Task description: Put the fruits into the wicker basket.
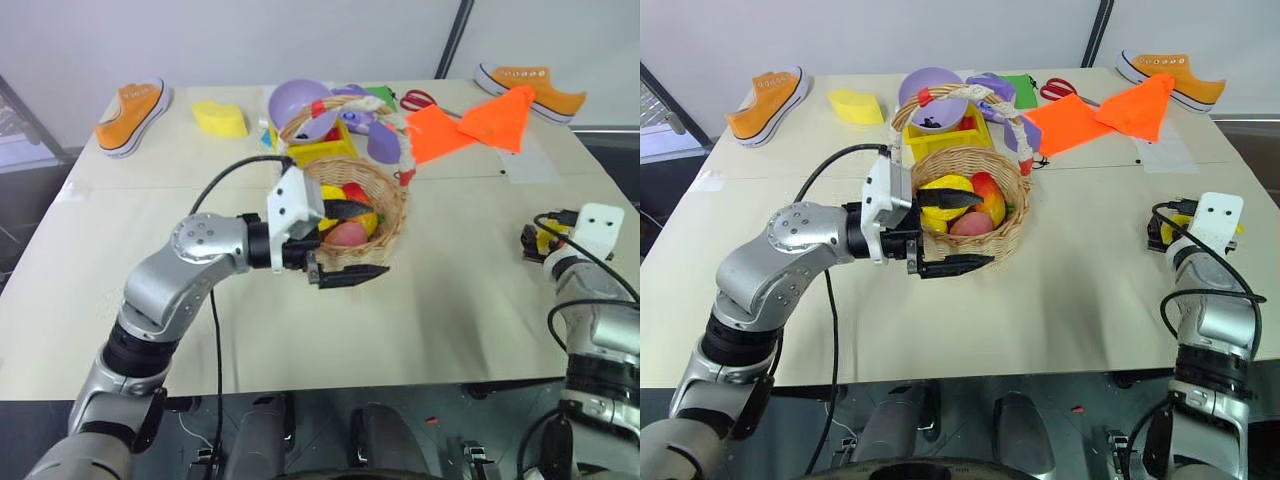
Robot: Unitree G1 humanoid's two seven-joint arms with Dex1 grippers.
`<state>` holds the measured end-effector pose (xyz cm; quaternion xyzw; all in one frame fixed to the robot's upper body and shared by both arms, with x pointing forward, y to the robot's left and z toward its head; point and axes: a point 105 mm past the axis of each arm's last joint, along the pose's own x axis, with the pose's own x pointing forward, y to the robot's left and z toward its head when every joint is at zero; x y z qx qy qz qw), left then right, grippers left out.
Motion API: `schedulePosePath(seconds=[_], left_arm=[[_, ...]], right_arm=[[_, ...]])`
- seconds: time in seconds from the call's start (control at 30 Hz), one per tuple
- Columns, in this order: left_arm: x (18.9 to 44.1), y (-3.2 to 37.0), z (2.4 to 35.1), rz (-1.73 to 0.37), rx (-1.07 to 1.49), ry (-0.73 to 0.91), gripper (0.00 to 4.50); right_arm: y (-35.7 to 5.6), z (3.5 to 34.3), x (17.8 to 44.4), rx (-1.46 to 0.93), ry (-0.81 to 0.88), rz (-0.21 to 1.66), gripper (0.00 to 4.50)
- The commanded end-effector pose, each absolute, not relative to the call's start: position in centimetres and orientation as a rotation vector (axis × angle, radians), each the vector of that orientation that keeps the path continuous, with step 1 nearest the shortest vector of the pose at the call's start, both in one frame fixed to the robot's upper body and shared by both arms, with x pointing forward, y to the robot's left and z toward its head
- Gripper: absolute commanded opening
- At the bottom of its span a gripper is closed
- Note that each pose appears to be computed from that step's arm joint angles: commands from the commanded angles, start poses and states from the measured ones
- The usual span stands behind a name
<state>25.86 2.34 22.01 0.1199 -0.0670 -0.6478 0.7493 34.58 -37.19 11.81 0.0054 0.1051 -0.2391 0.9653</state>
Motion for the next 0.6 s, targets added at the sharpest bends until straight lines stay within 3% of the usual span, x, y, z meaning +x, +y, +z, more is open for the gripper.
schedulePosePath(seconds=[0.03,0.13,0.3,0.5,0.6], left_arm=[[25.3,2.2,22.7,-1.406,0.293,-0.178,4.43],[25.7,2.3,22.8,-1.387,0.308,-0.174,4.50],[26.1,2.8,23.2,-1.353,0.299,-0.173,4.50],[28.4,7.2,22.6,-1.172,0.298,-0.123,4.50],[29.7,11.5,21.9,-1.043,0.287,-0.074,4.50]], right_arm=[[-38.2,12.3,35.2,0.068,0.179,-0.528,4.50],[-38.5,11.9,35.3,0.102,0.185,-0.540,3.66],[-38.2,12.6,35.2,0.058,0.170,-0.519,1.05],[-35.6,16.7,32.8,-0.219,0.093,-0.324,1.05],[-31.1,18.7,30.5,-0.296,0.026,-0.001,1.05]])
